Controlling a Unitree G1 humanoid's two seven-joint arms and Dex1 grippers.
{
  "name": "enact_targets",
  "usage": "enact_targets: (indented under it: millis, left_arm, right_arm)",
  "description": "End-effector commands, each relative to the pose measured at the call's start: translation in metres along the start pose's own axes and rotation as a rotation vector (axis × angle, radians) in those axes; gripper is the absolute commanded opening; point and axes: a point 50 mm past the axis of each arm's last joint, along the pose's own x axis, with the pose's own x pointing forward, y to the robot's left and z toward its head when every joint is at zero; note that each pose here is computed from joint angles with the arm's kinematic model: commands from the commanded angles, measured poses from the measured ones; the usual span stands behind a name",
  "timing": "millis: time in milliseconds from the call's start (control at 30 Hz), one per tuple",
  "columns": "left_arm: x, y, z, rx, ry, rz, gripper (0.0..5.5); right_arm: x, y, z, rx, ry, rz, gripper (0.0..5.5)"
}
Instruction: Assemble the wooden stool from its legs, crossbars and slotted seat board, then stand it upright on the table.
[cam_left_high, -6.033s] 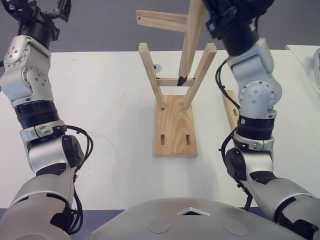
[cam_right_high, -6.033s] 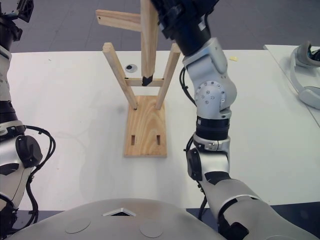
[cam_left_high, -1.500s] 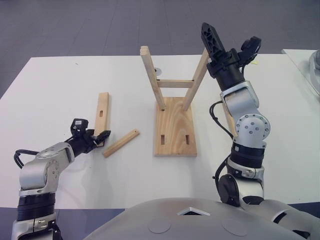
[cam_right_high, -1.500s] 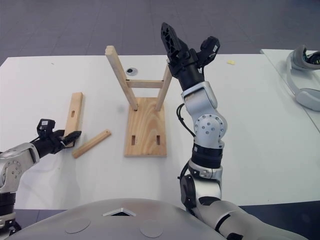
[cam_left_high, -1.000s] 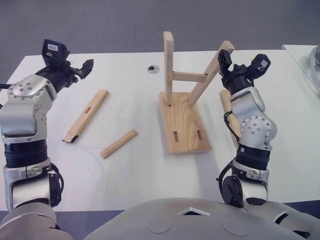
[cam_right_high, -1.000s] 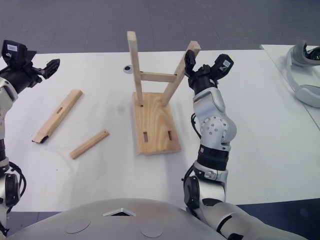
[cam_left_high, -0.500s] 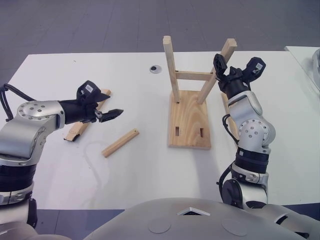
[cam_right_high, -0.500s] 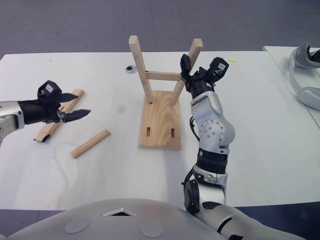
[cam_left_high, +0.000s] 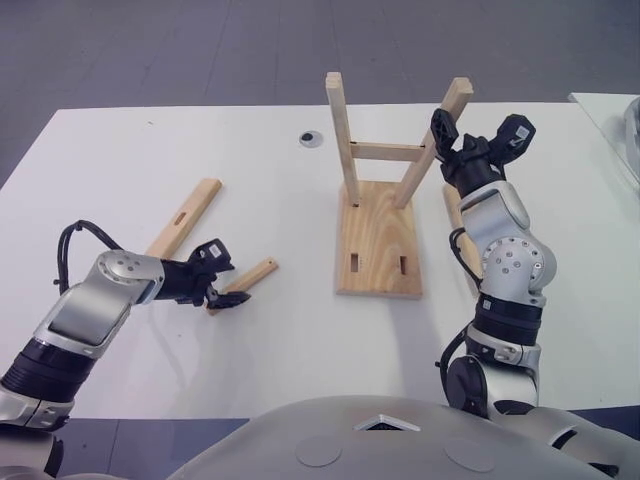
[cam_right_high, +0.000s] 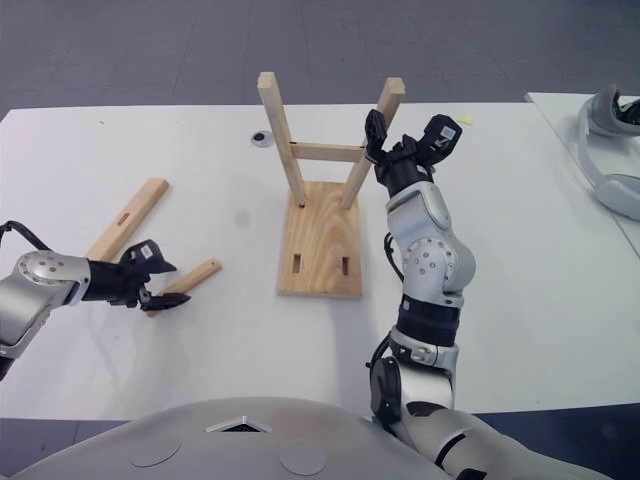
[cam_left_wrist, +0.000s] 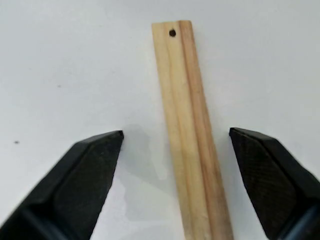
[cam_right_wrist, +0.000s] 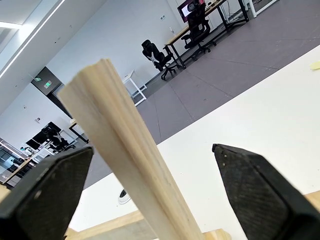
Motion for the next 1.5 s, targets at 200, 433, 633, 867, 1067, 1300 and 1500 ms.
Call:
enact_targets:
  millis: [200, 433, 633, 867, 1067, 1300, 1500]
  left_arm:
    - [0.015, -0.005, -0.019, -0.125, 0.021, -0.04, 2.46]
    - [0.015, -0.006, -0.012, -0.135, -0.013, -0.067, 1.41]
    - [-0.002, 0.015, 0.018, -0.105, -0.132, 0.041, 1.29]
    - [-0.129, 0.068, 0.159, 0.023, -0.976, 0.439, 1.29]
    - [-0.109, 0.042, 0.216, 0.134, -1.169, 0.336, 1.29]
    - [-0.074, 0.013, 0.237, 0.191, -1.136, 0.153, 1.29]
    - [-0.071, 0.005, 0.243, 0.218, -1.129, 0.101, 1.29]
  right_arm:
    - [0.006, 0.002, 0.004, 0.001, -0.011, -0.015, 4.43]
    - [0.007, 0.0, 0.008, 0.007, -0.034, -0.034, 4.43]
    - [0.007, 0.006, 0.023, 0.012, -0.076, 0.014, 4.43]
    - [-0.002, 0.037, 0.069, 0.027, -0.248, 0.215, 4.43]
    - [-0.016, 0.094, 0.107, 0.089, -0.332, 0.533, 4.43]
    - [-0.016, 0.139, 0.078, 0.261, -0.102, 0.662, 4.43]
    - [-0.018, 0.142, 0.067, 0.243, -0.026, 0.677, 4.43]
